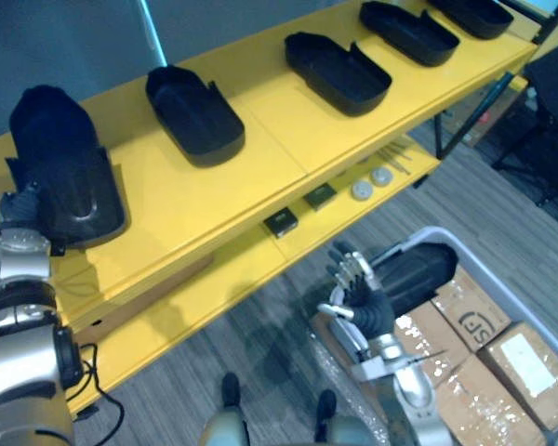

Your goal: Walk over and take plastic housings, then place them on the shelf

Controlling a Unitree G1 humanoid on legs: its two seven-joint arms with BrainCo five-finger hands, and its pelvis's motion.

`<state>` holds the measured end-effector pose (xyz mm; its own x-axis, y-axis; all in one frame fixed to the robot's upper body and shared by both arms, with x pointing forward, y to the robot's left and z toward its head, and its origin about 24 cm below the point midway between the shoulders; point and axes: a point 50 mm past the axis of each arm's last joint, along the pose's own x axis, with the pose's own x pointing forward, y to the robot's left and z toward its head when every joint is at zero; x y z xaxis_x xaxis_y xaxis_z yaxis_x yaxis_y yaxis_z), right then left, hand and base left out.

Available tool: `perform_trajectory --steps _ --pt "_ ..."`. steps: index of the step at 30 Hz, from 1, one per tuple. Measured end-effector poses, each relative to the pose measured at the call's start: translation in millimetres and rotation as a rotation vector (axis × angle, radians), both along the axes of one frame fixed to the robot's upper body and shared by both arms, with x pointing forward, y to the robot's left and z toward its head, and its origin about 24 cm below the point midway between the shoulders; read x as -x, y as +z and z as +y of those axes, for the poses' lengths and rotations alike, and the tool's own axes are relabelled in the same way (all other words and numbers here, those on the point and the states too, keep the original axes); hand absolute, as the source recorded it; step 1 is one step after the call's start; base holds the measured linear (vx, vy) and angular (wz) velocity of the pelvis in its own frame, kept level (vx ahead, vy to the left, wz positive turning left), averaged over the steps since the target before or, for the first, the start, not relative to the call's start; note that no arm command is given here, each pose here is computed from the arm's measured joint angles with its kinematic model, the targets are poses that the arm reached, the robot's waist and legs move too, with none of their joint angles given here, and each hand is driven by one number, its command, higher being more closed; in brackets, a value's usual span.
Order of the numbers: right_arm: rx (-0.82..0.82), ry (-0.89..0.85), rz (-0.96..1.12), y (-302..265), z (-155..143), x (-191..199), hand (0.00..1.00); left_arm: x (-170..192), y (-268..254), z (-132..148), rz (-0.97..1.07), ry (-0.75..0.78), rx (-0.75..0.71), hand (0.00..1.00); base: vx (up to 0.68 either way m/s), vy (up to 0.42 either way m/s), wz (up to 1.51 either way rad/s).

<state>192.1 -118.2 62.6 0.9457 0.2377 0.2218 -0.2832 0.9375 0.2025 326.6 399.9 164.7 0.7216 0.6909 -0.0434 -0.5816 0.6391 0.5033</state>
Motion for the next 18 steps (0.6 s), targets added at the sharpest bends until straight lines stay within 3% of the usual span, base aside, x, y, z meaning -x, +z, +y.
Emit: perform_trajectory --steps 18 --pt "0.004 0.014 -0.018 3.1 0.8 -2.8 0.00 -2.1 -0.8 -1.6 -0.089 0.046 0.116 0.00 0.00 -0.002 -0.03"
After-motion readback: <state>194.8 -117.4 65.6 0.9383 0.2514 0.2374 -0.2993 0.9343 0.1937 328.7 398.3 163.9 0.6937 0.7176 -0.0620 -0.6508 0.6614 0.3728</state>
